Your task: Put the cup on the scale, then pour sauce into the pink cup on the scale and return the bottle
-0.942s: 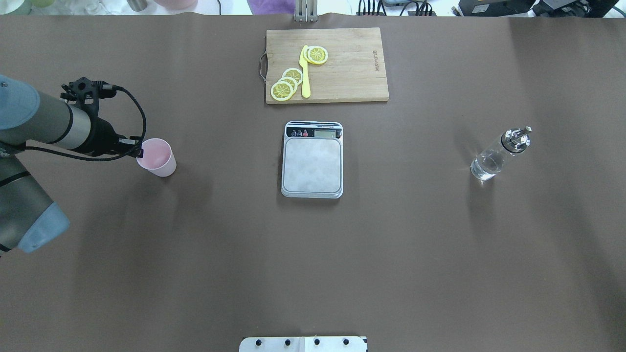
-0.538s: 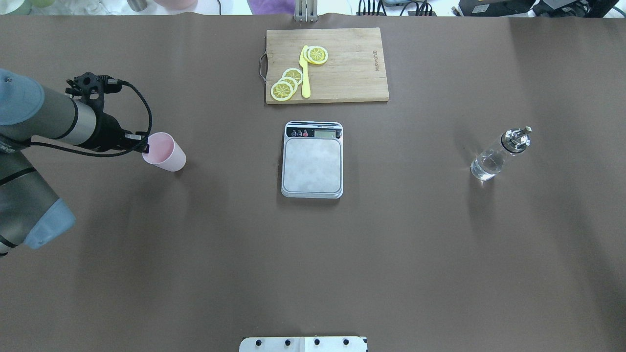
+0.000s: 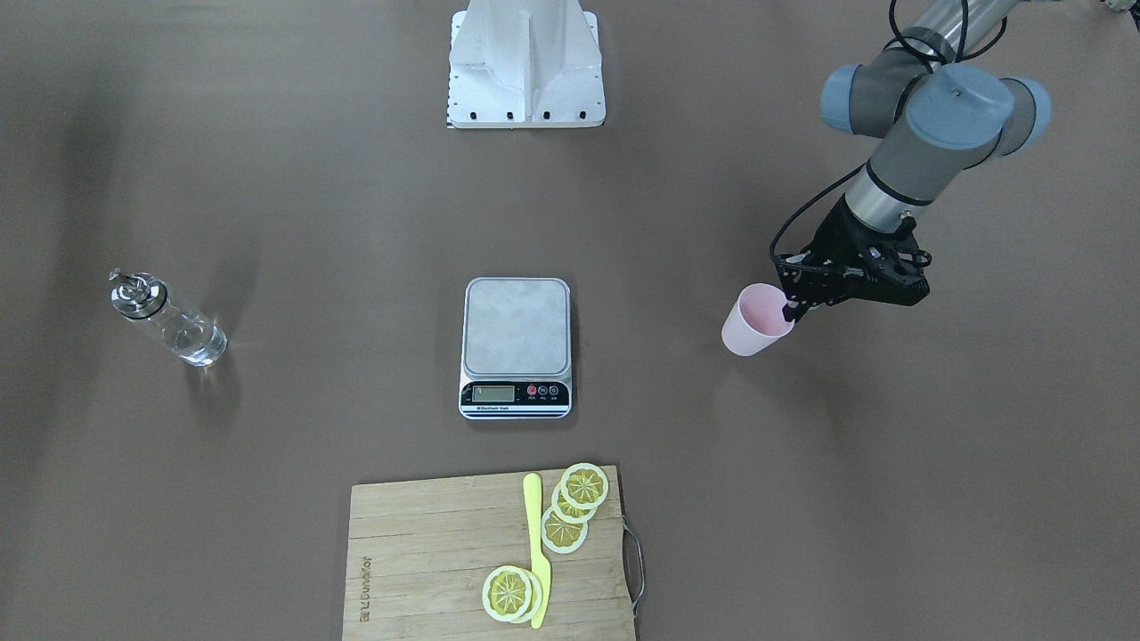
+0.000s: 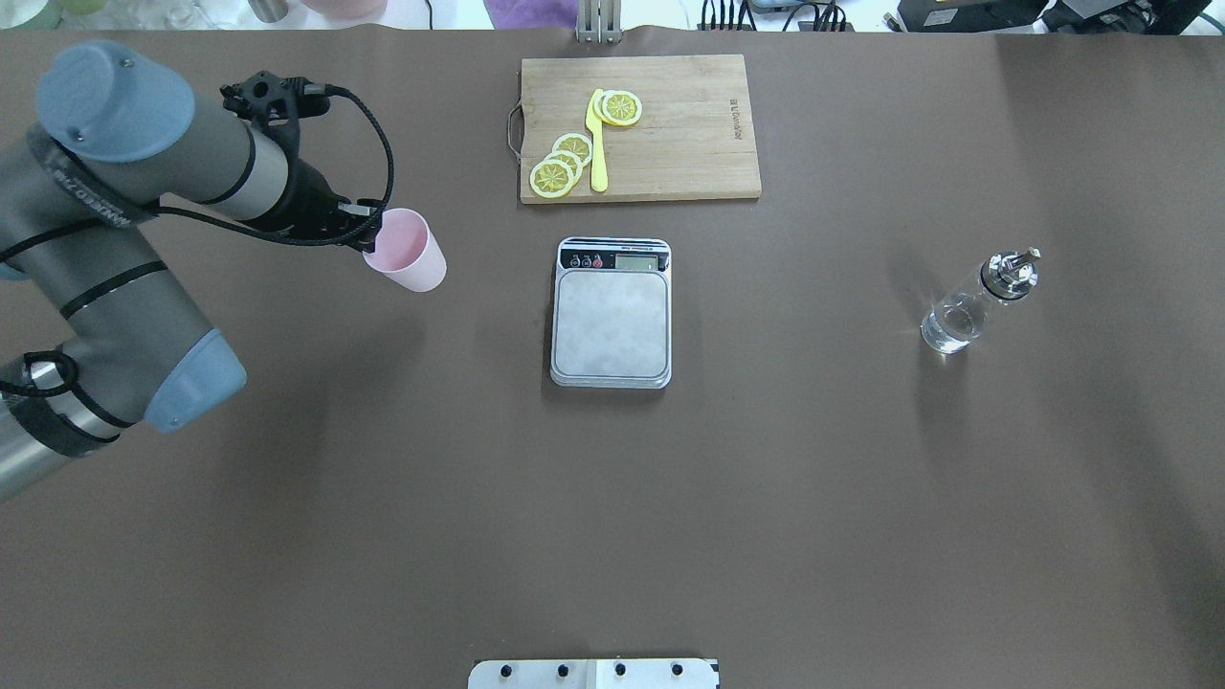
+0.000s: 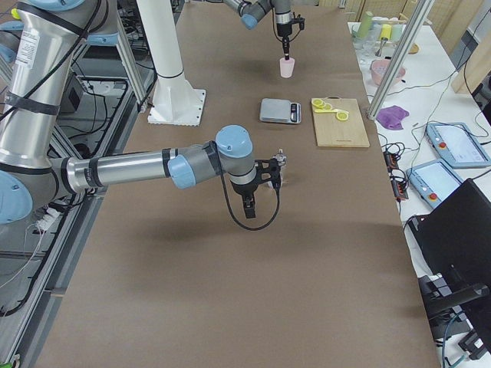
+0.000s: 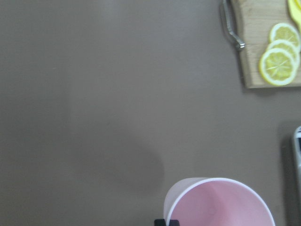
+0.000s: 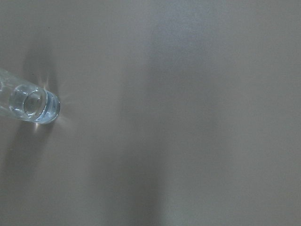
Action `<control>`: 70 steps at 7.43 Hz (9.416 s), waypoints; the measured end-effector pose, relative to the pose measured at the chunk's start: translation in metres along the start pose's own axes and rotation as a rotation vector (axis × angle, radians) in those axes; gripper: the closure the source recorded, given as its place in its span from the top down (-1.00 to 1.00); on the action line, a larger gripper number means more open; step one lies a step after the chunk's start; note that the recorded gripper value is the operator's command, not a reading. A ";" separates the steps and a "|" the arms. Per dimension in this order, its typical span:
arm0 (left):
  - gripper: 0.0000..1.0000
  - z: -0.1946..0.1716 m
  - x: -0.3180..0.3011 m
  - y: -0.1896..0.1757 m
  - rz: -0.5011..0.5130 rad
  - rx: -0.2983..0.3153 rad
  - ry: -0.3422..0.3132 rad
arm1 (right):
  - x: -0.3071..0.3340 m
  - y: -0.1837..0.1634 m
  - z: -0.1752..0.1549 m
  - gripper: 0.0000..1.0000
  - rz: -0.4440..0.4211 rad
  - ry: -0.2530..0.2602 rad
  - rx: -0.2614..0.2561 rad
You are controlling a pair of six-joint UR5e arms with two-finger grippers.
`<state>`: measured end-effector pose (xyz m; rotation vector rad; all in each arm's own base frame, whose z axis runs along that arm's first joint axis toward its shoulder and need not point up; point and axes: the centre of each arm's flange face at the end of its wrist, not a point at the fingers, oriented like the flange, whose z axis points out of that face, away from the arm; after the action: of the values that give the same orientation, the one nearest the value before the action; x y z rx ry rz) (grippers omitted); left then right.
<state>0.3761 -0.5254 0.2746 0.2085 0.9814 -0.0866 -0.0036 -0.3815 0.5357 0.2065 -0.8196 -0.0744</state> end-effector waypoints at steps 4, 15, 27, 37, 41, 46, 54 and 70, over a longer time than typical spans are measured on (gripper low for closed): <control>-1.00 -0.004 0.113 0.018 -0.099 -0.028 -0.012 | 0.002 0.004 0.001 0.98 0.001 0.000 0.001; -1.00 0.049 0.215 0.037 -0.142 -0.022 -0.108 | 0.007 0.006 0.006 0.98 0.007 0.001 -0.008; 0.97 0.058 0.219 0.052 -0.084 0.000 -0.095 | 0.007 0.006 0.006 0.99 0.005 0.000 -0.007; 0.97 -0.106 -0.051 -0.012 0.279 -0.043 -0.134 | -0.013 0.016 0.008 1.00 0.007 -0.057 0.051; 0.97 -0.187 -0.337 -0.051 0.497 -0.114 -0.276 | -0.070 0.026 0.037 0.99 0.126 -0.104 0.083; 0.97 -0.210 -0.416 -0.033 0.490 -0.134 -0.306 | -0.158 0.043 0.108 1.00 0.151 0.078 0.218; 0.97 -0.210 -0.539 0.038 0.193 -0.189 -0.197 | -0.226 0.049 0.143 1.00 0.053 0.100 0.359; 0.97 -0.213 -0.533 0.037 0.202 -0.181 -0.194 | -0.224 0.023 0.239 1.00 -0.010 0.112 0.552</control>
<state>-0.0863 -0.4552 0.6083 0.1297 0.7660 0.1640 -0.3315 -0.3627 0.5381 0.7287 -0.7133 0.1566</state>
